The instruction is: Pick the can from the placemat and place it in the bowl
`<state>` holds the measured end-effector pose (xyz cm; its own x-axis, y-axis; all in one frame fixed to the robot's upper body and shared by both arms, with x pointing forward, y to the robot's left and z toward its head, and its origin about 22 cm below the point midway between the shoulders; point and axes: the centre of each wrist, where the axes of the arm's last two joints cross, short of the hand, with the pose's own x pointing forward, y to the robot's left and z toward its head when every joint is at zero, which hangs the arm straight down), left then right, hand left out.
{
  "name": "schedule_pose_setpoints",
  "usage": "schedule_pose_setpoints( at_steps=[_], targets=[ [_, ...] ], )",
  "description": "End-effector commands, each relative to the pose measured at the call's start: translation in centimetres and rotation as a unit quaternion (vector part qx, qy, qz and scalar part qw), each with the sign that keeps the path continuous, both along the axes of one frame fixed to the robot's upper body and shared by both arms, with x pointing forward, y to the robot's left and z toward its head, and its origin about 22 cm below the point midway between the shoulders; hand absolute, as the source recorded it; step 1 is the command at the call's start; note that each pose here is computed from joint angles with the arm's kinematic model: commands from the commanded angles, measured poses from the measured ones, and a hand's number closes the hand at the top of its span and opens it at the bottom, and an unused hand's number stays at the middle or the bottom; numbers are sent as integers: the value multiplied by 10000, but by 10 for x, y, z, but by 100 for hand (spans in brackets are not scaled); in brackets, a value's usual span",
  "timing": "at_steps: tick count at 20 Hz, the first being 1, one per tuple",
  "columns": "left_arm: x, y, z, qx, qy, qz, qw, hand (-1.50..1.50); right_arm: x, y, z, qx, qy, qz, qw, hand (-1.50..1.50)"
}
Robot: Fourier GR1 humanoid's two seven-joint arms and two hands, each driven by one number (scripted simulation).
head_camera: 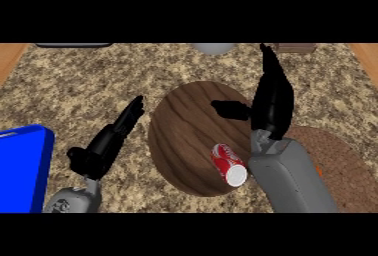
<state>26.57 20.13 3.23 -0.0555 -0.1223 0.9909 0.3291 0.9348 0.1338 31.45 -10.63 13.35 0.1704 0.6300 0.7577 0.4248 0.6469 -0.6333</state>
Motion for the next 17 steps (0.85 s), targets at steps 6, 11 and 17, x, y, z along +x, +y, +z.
schedule_pose_setpoints(
  at_steps=[6,11,17],
  targets=[
    [-4,13,14,72,-30,18,10000,0,-54,-121,2,582,-676,-813,9927,-150],
    [6,-3,9,-69,39,33,10000,0,-101,-167,-6,918,-731,-766,9901,-150],
    [-5,-4,4,-54,6,139,9999,0,-157,-216,-22,1121,-632,-387,9909,-150]
  ],
)
